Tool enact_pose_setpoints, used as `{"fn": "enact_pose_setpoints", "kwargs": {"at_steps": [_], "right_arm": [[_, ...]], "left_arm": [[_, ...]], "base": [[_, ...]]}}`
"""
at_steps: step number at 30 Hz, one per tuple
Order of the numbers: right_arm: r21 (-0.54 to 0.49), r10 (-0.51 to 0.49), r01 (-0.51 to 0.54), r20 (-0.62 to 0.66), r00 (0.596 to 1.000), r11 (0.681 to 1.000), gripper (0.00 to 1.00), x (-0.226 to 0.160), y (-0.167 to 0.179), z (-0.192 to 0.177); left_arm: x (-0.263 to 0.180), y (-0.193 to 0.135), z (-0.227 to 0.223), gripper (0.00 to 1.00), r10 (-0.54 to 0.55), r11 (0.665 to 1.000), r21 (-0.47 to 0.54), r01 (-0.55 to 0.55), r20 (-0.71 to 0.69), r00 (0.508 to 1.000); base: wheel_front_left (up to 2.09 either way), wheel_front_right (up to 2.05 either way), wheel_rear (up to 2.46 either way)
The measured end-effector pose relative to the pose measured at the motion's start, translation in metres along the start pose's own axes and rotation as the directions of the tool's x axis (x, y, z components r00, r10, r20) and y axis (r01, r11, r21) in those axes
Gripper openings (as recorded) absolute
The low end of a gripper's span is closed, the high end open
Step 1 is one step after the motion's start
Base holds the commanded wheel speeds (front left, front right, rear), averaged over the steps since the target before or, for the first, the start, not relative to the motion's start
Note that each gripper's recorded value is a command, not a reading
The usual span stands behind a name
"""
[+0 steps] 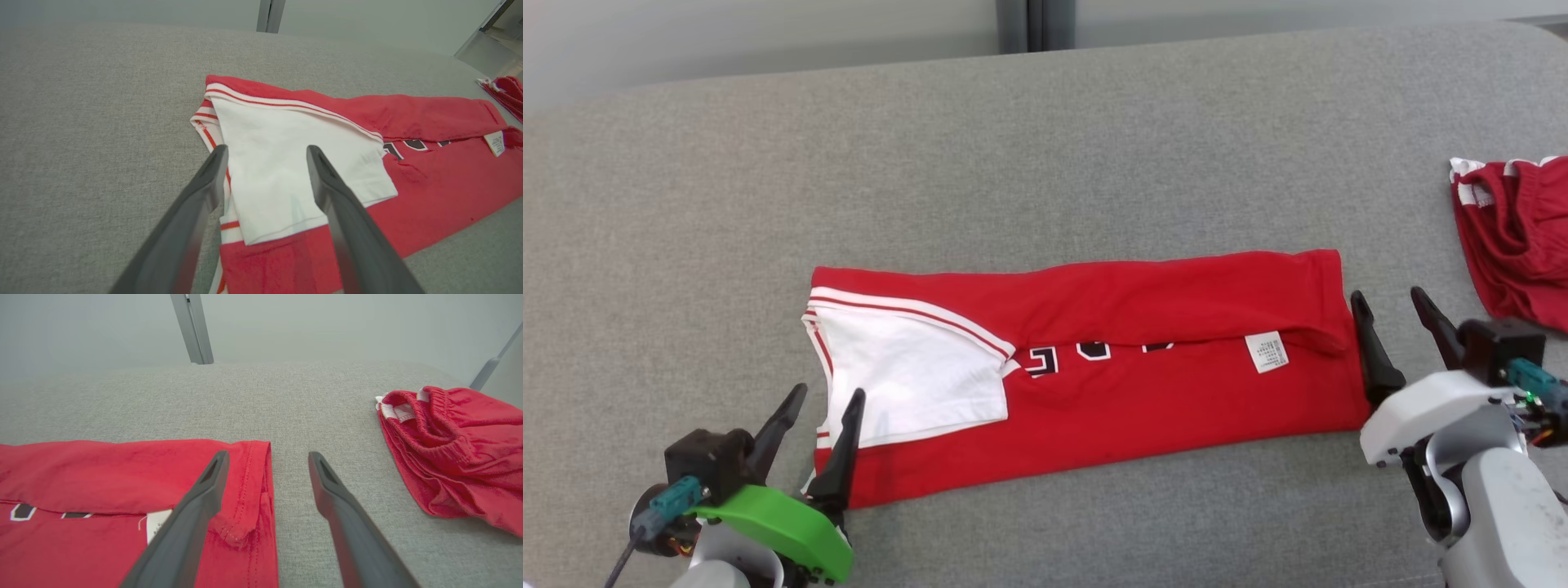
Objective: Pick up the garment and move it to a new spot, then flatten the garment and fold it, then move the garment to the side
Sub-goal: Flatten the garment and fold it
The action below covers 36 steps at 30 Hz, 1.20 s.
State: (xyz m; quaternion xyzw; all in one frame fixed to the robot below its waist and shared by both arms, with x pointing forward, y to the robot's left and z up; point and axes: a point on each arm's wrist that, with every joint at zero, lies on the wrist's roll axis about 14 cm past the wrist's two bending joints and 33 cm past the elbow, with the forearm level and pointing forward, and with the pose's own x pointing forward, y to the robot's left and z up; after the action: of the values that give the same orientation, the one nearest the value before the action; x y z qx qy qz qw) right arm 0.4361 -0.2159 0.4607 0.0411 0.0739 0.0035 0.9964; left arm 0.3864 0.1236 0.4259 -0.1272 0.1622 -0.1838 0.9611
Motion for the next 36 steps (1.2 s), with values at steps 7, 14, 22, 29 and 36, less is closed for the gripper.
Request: {"fn": "enact_pose_setpoints", "kwargs": {"at_steps": [7,14,22,29,36], "right_arm": [[0.025,-0.044,0.043,0.020,0.999,0.999,1.00,-0.015,-0.004,0.002],[0.028,-0.033,0.033,-0.014,0.999,0.999,1.00,-0.009,0.005,-0.006],[0.032,-0.032,0.037,-0.136,0.990,0.999,1.00,0.002,0.010,-0.046],[0.002,-0.023,0.023,-0.195,0.981,1.000,1.00,0.000,0.015,-0.073],[0.000,-0.027,0.028,-0.206,0.978,1.000,0.00,0.000,0.015,-0.077]], "left_arm": [[-0.007,0.001,0.016,1.00,0.085,0.996,-0.011,-0.084,0.106,0.991],[-0.018,0.006,0.031,1.00,0.172,0.985,-0.065,-0.162,0.203,0.964],[-0.026,0.017,0.028,1.00,0.215,0.976,-0.065,-0.206,0.215,0.953],[-0.032,0.025,0.026,1.00,0.244,0.970,-0.074,-0.233,0.224,0.944],[-0.026,0.017,0.027,1.00,0.216,0.976,-0.070,-0.206,0.234,0.948]], "base": [[0.00,0.00,0.00],[0.00,0.00,0.00],[0.00,0.00,0.00],[0.00,0.00,0.00],[0.00,0.00,0.00]]}}
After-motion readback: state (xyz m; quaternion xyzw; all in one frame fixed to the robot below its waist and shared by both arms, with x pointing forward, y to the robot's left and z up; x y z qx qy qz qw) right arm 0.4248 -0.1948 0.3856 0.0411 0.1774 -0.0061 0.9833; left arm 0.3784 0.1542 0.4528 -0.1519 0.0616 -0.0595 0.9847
